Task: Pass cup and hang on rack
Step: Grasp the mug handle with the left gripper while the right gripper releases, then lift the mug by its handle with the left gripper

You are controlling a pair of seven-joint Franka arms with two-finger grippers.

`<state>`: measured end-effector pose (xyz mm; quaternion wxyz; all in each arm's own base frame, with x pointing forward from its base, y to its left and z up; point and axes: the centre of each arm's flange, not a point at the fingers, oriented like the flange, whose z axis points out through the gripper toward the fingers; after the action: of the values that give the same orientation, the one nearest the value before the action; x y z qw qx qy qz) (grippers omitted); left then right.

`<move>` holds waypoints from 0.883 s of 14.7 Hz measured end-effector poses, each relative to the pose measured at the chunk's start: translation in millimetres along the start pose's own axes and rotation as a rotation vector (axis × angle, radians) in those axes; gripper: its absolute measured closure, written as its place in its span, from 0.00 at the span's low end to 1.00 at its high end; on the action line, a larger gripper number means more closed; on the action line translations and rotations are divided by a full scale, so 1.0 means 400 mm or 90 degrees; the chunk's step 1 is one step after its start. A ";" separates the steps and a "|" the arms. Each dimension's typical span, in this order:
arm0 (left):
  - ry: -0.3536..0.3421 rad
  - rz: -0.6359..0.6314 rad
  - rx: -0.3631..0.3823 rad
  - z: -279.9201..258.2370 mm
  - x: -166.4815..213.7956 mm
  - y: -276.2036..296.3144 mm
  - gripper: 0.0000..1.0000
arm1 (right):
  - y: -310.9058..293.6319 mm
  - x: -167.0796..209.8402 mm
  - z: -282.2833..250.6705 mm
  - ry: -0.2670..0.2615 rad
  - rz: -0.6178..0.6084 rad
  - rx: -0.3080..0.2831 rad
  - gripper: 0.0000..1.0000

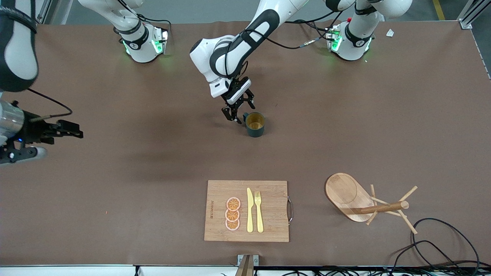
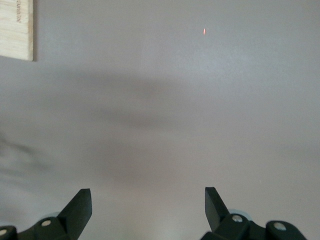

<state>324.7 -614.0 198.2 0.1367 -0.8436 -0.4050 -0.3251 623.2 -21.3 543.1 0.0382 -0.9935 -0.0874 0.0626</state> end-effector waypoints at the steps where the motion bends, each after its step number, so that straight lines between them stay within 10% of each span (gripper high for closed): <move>1: 0.009 0.002 -0.001 0.009 -0.009 -0.003 0.04 | -0.007 -0.007 -0.022 0.000 0.000 -0.004 0.00; 13: 0.044 0.021 -0.012 0.061 -0.080 -0.007 0.46 | -0.066 -0.101 -0.124 -0.035 0.104 -0.007 0.00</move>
<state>318.4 -619.3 158.8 0.1482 -0.8397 -0.3830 -0.3552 585.8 -5.9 599.3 0.0253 -0.9954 -0.0078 0.0925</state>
